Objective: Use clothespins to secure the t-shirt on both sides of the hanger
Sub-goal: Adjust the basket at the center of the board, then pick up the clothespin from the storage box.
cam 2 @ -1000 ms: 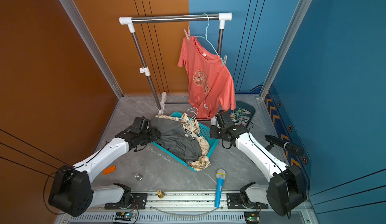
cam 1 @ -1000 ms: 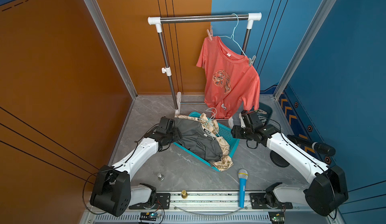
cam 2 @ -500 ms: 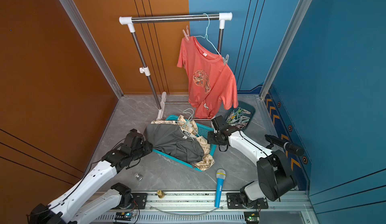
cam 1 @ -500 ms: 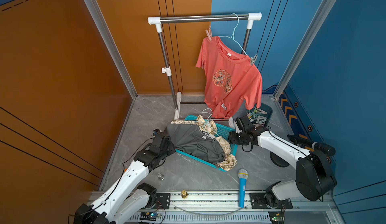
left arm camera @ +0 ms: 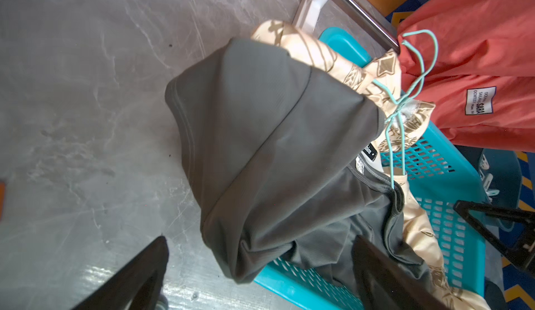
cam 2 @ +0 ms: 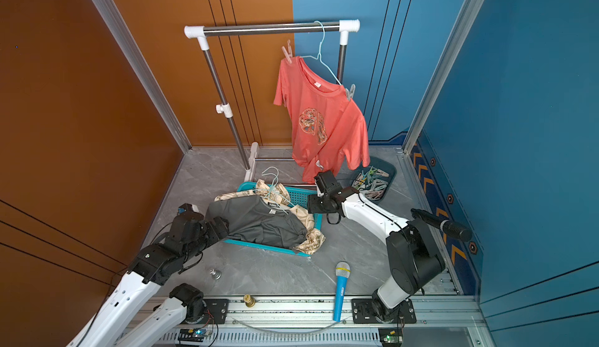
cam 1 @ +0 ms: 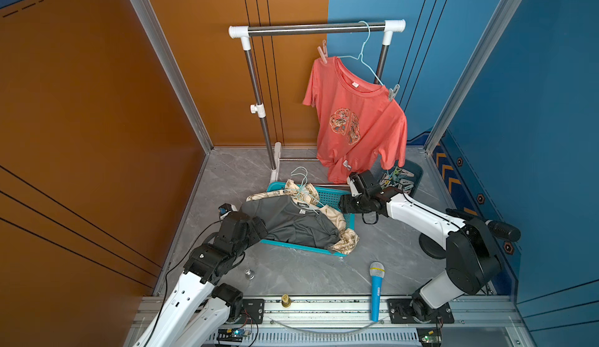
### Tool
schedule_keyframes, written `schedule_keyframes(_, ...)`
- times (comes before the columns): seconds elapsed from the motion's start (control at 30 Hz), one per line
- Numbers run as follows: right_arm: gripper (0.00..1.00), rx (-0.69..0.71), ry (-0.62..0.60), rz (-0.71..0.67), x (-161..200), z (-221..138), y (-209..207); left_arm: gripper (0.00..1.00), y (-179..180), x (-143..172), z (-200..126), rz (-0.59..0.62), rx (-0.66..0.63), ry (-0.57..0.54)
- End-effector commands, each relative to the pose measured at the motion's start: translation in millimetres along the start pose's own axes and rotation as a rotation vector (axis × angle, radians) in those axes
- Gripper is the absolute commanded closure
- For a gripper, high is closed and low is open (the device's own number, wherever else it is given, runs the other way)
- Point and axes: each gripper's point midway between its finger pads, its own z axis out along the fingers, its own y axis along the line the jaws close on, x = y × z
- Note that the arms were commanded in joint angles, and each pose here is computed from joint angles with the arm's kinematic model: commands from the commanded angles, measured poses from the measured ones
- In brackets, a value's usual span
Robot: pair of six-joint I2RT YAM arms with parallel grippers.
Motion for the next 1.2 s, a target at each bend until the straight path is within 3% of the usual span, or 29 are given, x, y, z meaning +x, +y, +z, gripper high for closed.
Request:
schedule_keyframes(0.0, 0.35, 0.045, -0.129, -0.048, -28.9, -47.0, -10.4, 0.02, -9.8, -19.8, -12.4, 0.064, -0.02, -0.032)
schedule_keyframes(0.17, 0.33, 0.121, -0.227, -0.048, -35.7, -95.1, -38.9, 0.02, -20.7, -42.6, -27.2, 0.079, -0.021, -0.096)
schedule_keyframes(0.33, 0.34, 0.233, -0.296, 0.073, -34.0, -130.7, -82.7, 0.02, -34.2, -76.2, -49.6, 0.13, -0.039, -0.188)
schedule_keyframes(0.4, 0.41, 0.271, -0.293, 0.136, -27.7, -134.2, -101.8, 0.02, -41.0, -86.0, -53.5, 0.153, -0.045, -0.212)
schedule_keyframes(0.53, 0.76, 0.293, -0.211, 0.261, -7.4, -119.4, -132.9, 0.02, -53.5, -95.5, -47.6, 0.2, -0.057, -0.236)
schedule_keyframes(0.6, 0.81, 0.31, -0.157, 0.29, 0.2, -107.1, -143.8, 0.02, -65.4, -96.5, -39.5, 0.218, -0.021, -0.236)
schedule_keyframes(0.87, 0.75, 0.399, -0.081, 0.317, -25.1, -64.7, -168.0, 0.02, -103.1, -95.1, -5.0, 0.31, 0.057, -0.18)
schedule_keyframes(1.1, 0.76, 0.496, -0.048, 0.348, -63.1, -31.5, -203.4, 0.02, -100.6, -93.1, 15.1, 0.314, 0.053, -0.131)
schedule_keyframes(1.17, 0.72, 0.546, -0.046, 0.349, -71.0, -23.7, -217.6, 0.02, -95.2, -94.2, 19.2, 0.303, 0.045, -0.126)
